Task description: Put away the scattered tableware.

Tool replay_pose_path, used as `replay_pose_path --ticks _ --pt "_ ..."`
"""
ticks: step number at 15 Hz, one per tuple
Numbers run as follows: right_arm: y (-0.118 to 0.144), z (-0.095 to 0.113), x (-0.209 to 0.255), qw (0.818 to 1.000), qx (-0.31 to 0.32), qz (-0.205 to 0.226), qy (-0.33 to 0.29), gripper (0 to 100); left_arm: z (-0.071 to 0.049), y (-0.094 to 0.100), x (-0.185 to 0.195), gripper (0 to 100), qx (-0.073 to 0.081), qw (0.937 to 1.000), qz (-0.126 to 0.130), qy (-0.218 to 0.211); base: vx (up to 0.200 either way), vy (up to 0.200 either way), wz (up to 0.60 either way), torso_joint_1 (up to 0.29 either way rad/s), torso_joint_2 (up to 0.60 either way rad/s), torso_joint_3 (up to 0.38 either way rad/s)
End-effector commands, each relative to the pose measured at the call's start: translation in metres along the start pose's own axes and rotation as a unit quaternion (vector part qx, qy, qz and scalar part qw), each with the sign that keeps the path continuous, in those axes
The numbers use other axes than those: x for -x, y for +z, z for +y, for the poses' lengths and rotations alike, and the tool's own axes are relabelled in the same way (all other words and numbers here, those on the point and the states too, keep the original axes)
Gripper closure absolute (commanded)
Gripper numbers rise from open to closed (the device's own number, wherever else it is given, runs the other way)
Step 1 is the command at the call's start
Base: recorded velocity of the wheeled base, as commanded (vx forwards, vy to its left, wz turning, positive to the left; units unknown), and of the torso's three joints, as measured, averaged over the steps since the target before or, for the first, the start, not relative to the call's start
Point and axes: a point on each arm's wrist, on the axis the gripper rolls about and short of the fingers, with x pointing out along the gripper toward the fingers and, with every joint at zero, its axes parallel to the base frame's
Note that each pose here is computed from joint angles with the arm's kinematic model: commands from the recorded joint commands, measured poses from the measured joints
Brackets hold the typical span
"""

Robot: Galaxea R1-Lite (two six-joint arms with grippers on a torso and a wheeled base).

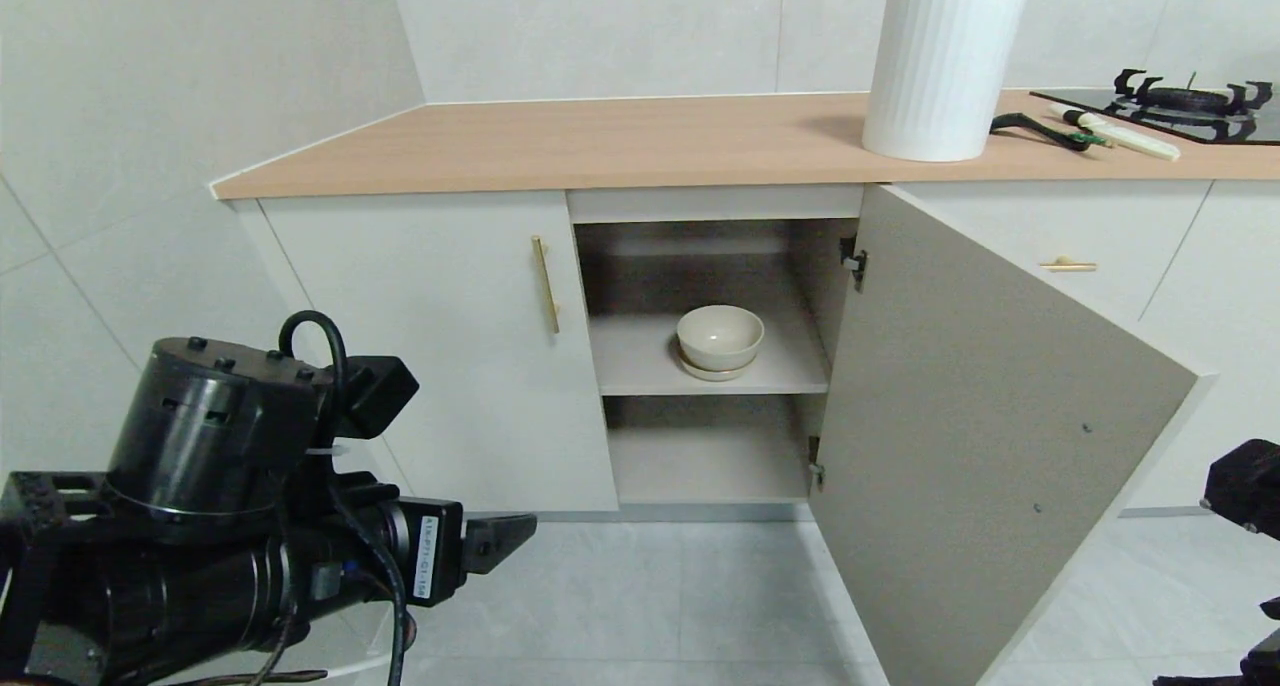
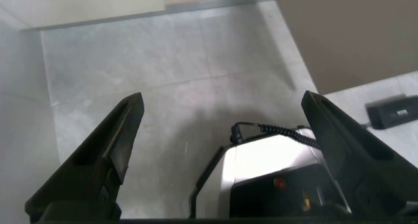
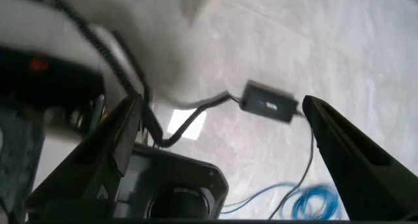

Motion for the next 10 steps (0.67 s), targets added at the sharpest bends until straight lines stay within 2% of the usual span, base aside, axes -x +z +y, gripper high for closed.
replay_pose_path --ticks 1,9,10 --pt "0.009 -0.01 -0.006 0.999 -0.033 0.013 -0.023 0 0.0 0.0 0.0 0 0.0 1.0 0.0 0.001 0.0 0.0 0.0 0.0 0.0 0.0" --pt "0.025 -0.054 -0.018 0.987 -0.127 -0.012 -0.101 0 0.0 0.0 -0.001 0 0.001 1.0 0.0 0.001 0.0 0.0 0.0 0.0 0.0 0.0" --pt "0.031 -0.067 -0.027 0.98 -0.154 -0.023 -0.122 0 0.0 0.0 -0.001 0 0.001 1.0 0.0 0.001 0.0 0.0 0.0 0.0 0.0 0.0"
